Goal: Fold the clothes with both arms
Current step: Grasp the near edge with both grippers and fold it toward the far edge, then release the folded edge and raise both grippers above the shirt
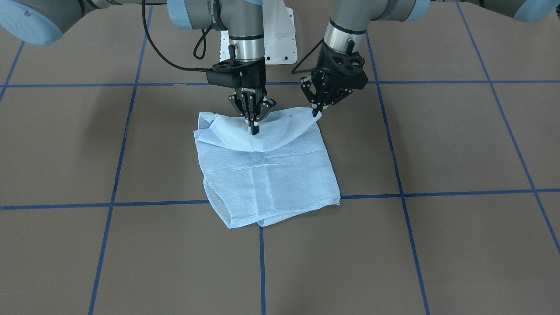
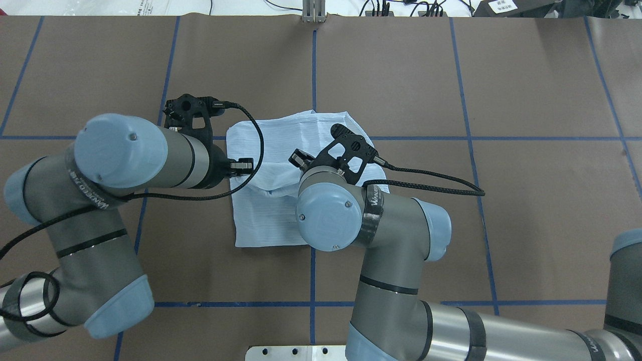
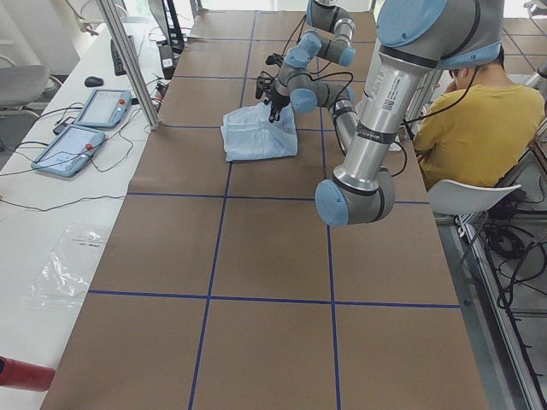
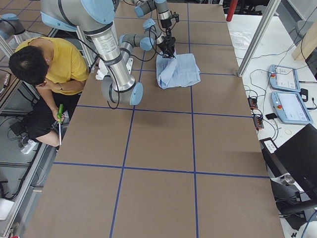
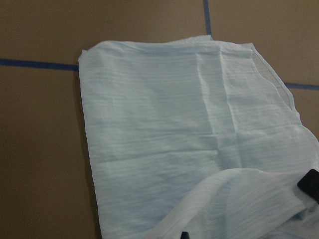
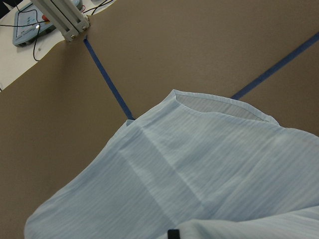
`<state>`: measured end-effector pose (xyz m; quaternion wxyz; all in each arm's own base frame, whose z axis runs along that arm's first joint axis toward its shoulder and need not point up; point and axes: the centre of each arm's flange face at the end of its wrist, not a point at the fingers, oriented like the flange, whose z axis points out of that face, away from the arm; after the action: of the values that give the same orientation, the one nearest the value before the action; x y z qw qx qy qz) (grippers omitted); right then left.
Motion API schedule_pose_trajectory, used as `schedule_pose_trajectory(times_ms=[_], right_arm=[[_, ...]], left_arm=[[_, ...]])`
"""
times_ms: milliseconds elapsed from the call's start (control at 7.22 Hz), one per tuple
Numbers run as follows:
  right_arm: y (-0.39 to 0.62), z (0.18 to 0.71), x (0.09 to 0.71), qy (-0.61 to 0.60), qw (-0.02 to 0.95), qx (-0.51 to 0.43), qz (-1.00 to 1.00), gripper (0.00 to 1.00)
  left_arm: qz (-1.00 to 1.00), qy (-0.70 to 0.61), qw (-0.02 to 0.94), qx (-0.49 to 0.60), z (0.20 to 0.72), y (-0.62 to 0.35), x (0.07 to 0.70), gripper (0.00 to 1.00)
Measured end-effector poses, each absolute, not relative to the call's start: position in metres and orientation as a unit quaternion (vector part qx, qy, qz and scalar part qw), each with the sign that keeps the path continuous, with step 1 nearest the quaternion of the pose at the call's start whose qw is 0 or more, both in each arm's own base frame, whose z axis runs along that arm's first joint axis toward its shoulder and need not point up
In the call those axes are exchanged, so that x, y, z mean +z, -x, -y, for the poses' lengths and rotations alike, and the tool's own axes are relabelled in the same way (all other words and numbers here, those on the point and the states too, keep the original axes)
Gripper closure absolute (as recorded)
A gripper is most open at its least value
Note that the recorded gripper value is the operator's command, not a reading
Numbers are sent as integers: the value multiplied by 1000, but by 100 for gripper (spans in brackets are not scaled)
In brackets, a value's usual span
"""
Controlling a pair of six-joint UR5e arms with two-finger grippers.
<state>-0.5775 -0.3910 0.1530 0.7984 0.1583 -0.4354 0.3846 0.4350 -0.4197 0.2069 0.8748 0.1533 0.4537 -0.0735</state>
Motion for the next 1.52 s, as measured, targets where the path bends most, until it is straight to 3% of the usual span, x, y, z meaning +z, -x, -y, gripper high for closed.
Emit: schedule_pose_trajectory(times_ms=[554, 1246, 1385, 1523], right_arm=[[633, 459, 157, -198, 802, 378, 417, 100], [638, 531, 156, -224, 797, 387, 405, 100], [643, 537, 165, -226, 799, 384, 403, 68], [647, 540, 173, -228, 801, 381, 403, 7]], left_arm=[[-424, -182, 881, -102, 505, -486, 258, 100], [-418, -201, 878, -121, 535, -484, 267, 100], [-415, -200, 879, -123, 539, -487, 272, 100], [-414, -200, 879, -123, 543, -491, 280, 91]])
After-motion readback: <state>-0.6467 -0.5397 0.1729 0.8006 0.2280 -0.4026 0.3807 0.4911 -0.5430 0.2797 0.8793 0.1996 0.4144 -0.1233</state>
